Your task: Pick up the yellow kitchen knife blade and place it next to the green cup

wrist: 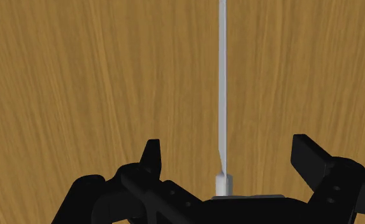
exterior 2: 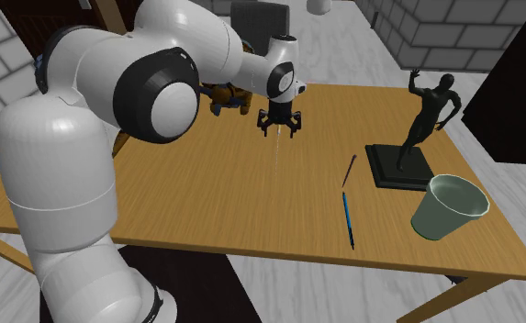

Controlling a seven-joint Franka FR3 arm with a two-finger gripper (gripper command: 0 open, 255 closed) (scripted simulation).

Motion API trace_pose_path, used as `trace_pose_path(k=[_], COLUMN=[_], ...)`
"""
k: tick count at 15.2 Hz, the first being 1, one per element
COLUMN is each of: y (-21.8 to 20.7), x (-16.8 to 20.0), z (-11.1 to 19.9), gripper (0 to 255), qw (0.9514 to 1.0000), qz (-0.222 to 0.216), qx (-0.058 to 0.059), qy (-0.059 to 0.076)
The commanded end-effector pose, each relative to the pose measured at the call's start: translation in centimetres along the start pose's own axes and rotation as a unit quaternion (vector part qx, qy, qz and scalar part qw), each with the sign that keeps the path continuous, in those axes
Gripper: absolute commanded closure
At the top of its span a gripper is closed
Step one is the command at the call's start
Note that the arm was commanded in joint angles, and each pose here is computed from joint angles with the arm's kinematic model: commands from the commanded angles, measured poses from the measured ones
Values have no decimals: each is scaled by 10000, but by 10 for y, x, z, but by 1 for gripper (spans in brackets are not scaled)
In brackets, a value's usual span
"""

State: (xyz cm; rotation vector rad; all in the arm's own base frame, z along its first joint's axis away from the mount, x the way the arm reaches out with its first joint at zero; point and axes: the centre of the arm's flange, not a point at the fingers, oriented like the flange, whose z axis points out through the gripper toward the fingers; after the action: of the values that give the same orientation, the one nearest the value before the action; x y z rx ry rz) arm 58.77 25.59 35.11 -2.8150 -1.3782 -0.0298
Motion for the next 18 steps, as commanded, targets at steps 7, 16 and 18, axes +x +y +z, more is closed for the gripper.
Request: trace_pose_path(k=[7,16,18], y=[-1,-1,-1], x=[1,1,1], z=[25,25,25], gripper=[0,255,255], qw=[10000,10000,10000], qz=[-8,-8,-8], qx=[-3,-3,-3], qy=[2,2,2])
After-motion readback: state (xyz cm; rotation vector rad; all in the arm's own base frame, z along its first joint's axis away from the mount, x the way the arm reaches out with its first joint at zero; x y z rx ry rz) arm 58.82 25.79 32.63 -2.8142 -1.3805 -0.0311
